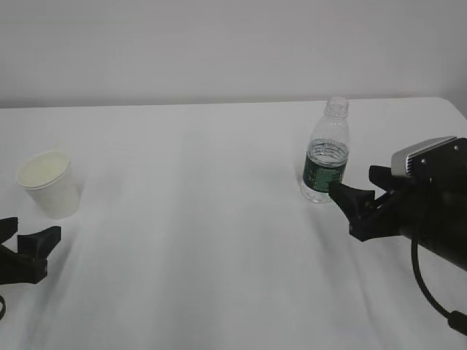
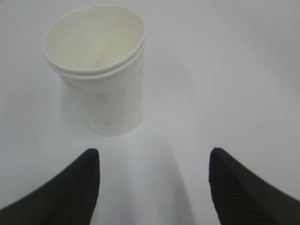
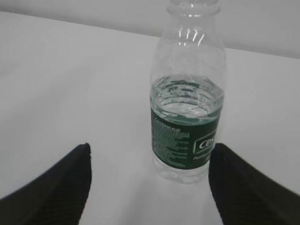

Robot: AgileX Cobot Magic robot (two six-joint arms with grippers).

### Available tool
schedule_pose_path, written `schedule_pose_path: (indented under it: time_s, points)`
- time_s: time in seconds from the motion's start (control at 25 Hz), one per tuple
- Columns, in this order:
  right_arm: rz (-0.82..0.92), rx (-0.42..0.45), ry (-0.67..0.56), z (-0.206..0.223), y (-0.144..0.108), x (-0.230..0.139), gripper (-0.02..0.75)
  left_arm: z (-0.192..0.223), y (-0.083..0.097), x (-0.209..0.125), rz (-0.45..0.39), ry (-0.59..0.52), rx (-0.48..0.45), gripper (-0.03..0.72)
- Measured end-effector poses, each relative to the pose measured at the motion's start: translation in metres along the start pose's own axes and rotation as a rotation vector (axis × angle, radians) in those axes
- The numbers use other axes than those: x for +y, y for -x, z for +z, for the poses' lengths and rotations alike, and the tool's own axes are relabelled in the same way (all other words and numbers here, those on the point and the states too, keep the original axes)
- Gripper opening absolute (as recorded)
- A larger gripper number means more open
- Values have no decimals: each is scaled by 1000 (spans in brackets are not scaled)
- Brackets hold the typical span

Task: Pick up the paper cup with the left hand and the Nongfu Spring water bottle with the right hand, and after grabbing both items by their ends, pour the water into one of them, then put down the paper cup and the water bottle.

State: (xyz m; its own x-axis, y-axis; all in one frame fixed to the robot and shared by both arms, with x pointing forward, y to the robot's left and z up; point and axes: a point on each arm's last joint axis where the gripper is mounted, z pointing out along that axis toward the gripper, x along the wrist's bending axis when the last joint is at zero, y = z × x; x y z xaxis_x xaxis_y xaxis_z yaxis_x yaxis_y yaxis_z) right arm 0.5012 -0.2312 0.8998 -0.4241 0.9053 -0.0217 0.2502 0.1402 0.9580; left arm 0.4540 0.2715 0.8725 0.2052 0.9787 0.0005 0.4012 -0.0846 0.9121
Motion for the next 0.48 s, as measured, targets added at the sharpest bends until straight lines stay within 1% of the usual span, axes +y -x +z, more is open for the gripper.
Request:
schedule_pose_path:
  time_s: [0.24,0.48]
  points:
    - [1,8,-4,6,-1,-15,591,0,1,0,3,1,-6,524]
    - [-9,-6,-47,10,0,-30,591,2,0,2,4,8,-7,524]
